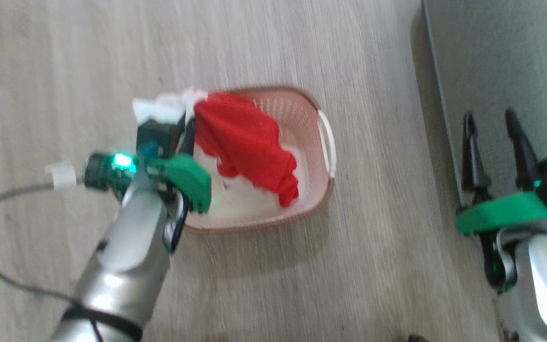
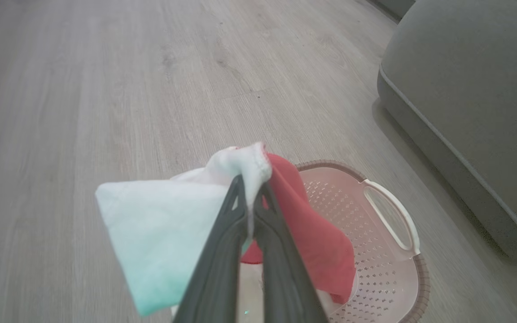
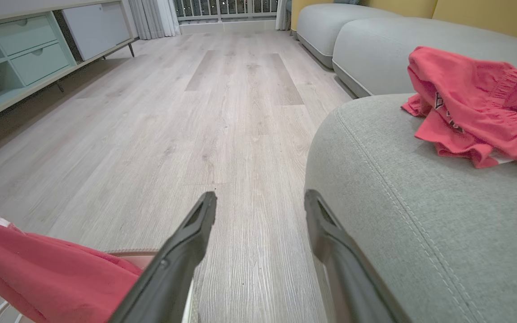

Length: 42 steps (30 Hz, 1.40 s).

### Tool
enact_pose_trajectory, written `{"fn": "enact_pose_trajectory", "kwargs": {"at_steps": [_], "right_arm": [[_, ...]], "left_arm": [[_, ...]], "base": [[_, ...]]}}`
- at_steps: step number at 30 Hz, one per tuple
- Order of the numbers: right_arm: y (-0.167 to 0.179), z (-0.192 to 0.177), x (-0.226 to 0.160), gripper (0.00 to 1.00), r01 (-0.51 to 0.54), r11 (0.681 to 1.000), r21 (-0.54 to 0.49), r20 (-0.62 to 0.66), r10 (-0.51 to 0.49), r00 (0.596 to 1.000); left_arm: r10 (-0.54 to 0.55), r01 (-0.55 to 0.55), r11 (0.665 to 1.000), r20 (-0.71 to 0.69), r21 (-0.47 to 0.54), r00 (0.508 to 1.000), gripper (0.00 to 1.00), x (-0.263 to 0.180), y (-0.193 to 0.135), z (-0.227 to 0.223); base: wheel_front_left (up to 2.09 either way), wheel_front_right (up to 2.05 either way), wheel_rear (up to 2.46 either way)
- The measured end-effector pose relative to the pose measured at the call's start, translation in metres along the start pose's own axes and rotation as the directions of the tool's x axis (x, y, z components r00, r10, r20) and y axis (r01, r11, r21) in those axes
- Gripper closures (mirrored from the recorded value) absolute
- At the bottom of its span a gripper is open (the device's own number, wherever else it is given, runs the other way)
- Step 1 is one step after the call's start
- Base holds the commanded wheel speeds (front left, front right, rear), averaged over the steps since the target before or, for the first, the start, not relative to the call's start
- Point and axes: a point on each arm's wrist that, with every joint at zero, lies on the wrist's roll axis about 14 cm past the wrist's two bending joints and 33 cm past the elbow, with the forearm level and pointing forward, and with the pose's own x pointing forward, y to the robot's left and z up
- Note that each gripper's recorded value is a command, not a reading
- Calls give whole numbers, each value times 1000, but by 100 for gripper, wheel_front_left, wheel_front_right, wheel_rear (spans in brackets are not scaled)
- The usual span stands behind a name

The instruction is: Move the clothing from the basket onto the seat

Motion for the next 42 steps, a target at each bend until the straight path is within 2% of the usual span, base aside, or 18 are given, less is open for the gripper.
{"fn": "enact_pose_trajectory", "kwargs": {"at_steps": [5, 10, 20, 25, 42], "right_arm": [[6, 15, -29, 0, -35, 999, -19, 18, 36, 999], [19, 37, -47, 0, -80, 997, -20, 73, 81, 994], [50, 60, -76, 0, -176, 984, -36, 138, 179, 974], [56, 63, -79, 0, -194, 980, -41, 148, 198, 969], [59, 57, -79, 0, -205, 978, -40, 128, 209, 970]], "left_arm": [[95, -93, 995, 107, -24, 990, 100, -54, 19, 32], [215, -207, 977, 227, -56, 950, 100, -106, 50, 67], [341, -328, 940, 302, -93, 890, 100, -184, 79, 75], [352, -344, 935, 331, -87, 875, 100, -192, 83, 83], [351, -343, 935, 340, -86, 872, 100, -193, 82, 90]], "base": [[0, 0, 0], [0, 0, 0], [0, 0, 0], [0, 0, 0], [0, 0, 0]]}}
